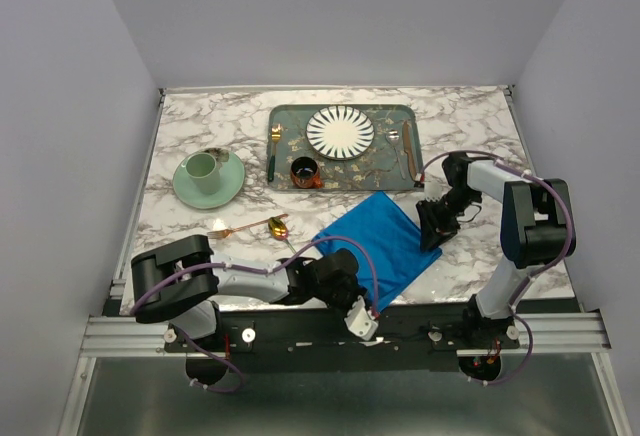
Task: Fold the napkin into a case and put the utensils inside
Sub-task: Pick up the top corner of the square folded napkin from the center of the board.
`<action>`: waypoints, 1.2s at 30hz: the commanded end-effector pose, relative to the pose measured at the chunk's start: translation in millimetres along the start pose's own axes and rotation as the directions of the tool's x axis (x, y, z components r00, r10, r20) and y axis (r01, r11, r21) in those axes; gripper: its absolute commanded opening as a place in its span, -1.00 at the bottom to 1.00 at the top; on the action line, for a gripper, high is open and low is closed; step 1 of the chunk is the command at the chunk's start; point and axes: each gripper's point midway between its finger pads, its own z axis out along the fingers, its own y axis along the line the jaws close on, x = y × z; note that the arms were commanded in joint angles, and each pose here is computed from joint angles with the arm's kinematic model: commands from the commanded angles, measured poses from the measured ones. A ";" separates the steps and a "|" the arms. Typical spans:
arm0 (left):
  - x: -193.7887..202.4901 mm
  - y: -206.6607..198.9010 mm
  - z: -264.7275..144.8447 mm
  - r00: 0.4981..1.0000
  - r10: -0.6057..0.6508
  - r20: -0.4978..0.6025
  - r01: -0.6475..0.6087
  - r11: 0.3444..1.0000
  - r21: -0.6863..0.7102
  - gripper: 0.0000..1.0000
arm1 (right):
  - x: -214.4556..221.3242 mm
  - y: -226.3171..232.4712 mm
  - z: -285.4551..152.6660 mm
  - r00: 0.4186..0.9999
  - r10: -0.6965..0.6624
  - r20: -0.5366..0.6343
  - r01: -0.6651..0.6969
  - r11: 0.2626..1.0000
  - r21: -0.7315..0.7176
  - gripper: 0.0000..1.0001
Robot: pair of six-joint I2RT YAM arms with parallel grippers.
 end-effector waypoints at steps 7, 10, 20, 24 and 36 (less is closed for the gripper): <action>-12.2 57.8 -25.7 0.998 -0.051 0.040 0.056 0.991 -0.124 -1.00 | -4.2 6.1 -9.8 1.000 -0.017 0.005 0.017 1.000 -0.011 -0.08; -7.9 72.6 -31.0 0.996 -0.080 0.043 0.085 0.986 -0.146 -1.00 | -7.0 10.7 -15.9 1.000 -0.020 0.020 0.020 1.000 -0.018 -0.01; 29.6 136.2 -41.1 0.968 -0.247 0.041 0.249 0.935 -0.251 -1.00 | -16.0 21.7 -36.0 0.998 -0.032 0.056 0.034 0.999 -0.022 0.18; 43.6 166.6 -43.7 0.958 -0.281 0.049 0.282 0.909 -0.306 -1.00 | -21.8 22.2 -44.1 0.996 -0.047 0.075 0.048 0.999 -0.007 0.27; 31.0 68.6 -67.0 0.974 -0.225 -0.006 0.225 0.973 -0.042 0.04 | -16.8 24.9 -41.2 0.997 -0.056 0.045 0.057 0.998 -0.036 0.29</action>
